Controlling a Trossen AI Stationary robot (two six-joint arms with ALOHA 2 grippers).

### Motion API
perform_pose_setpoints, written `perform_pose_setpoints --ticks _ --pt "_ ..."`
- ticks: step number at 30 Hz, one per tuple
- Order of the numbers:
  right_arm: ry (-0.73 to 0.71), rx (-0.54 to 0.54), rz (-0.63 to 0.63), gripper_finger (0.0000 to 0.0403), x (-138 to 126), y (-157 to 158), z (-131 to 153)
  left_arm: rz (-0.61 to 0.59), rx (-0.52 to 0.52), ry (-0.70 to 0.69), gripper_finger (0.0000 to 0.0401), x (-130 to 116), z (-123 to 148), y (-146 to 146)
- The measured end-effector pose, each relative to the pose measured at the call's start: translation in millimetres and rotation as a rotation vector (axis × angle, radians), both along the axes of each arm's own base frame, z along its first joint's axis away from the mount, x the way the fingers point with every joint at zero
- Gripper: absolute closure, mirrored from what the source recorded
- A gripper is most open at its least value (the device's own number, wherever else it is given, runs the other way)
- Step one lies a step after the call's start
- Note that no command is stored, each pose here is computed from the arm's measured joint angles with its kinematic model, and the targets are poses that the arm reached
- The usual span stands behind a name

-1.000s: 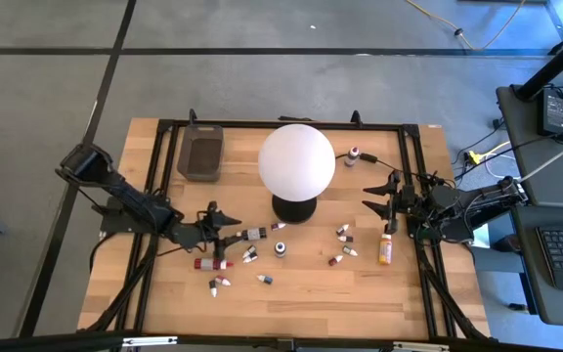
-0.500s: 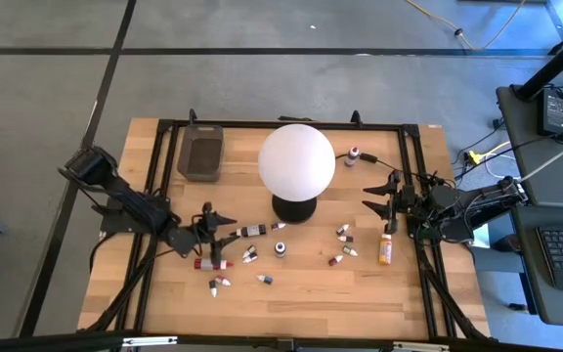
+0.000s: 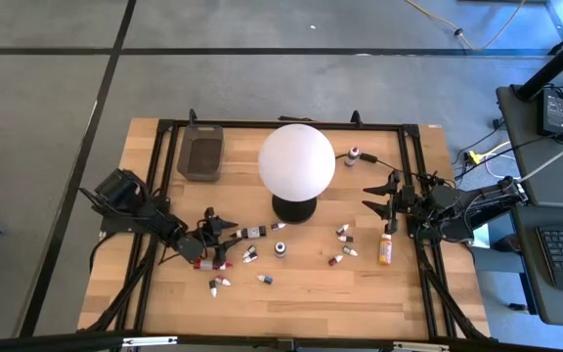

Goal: Pick & Place food coloring
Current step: Put the big black food coloring bottle into the black container

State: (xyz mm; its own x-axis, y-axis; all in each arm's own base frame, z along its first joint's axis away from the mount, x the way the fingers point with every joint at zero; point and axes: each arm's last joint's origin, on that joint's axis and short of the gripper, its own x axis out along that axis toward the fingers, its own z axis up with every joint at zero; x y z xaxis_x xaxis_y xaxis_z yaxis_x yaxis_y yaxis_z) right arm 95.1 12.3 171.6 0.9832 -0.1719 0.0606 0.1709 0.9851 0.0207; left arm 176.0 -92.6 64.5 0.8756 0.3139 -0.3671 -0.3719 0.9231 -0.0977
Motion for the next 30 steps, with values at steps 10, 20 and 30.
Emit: perform_pose_setpoints --ticks 10,20,30 --pt "0.0 0.002 0.0 0.023 0.0 0.0 0.0 -0.029 0.0 0.05 0.0166 -1.9 -7.0 0.4" --pt "0.0 0.0 -0.003 0.023 0.0 -0.1 0.0 -0.027 -0.004 0.046 0.0166 -1.1 -6.6 -0.1" --pt "0.001 -0.005 -0.003 0.023 0.0 -0.1 0.0 -0.011 -0.004 0.038 0.0166 -1.0 -6.4 0.2"
